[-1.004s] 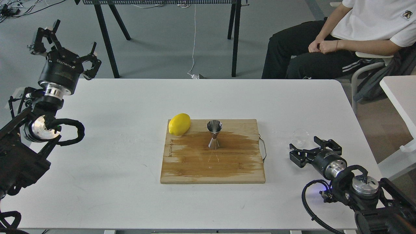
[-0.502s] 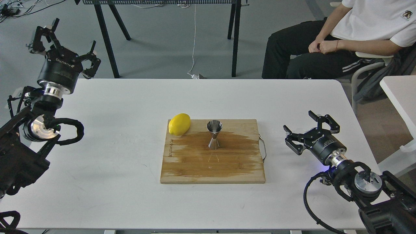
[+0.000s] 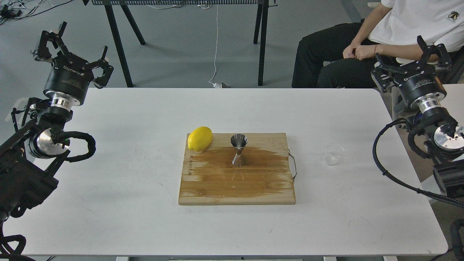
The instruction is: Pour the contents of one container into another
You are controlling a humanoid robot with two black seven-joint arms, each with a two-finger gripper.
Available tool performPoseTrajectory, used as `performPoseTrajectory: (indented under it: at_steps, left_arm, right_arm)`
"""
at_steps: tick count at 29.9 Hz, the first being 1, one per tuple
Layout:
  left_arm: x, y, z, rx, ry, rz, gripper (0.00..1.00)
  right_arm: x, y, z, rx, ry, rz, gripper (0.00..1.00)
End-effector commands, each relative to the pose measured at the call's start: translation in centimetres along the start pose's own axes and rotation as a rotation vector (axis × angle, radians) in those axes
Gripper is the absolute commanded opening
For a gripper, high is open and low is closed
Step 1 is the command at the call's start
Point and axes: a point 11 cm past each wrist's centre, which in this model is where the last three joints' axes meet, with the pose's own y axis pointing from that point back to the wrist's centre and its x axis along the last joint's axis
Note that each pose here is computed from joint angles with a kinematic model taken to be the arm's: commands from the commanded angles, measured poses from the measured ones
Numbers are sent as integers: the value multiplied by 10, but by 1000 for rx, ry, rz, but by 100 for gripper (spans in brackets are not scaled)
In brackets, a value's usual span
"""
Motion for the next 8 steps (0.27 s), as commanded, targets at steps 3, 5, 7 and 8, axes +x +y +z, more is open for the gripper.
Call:
performPoseTrajectory:
  at_steps: [3,5,7,8]
  left_arm:
    - [2,0,0,-15,38,17,100]
    - [2,1,-1,-14,40,18,100]
    - [0,0,-4,-9,47,16,100]
    - [0,0,-4,-9,47,15,100]
  right_arm:
    - [2,-12,-28,44,58,42,100]
    - [-4,-16,-28,41,63,31,100]
    - [-4,-16,-26,31,71,31,100]
    - [-4,-17,-24,21,76,29,100]
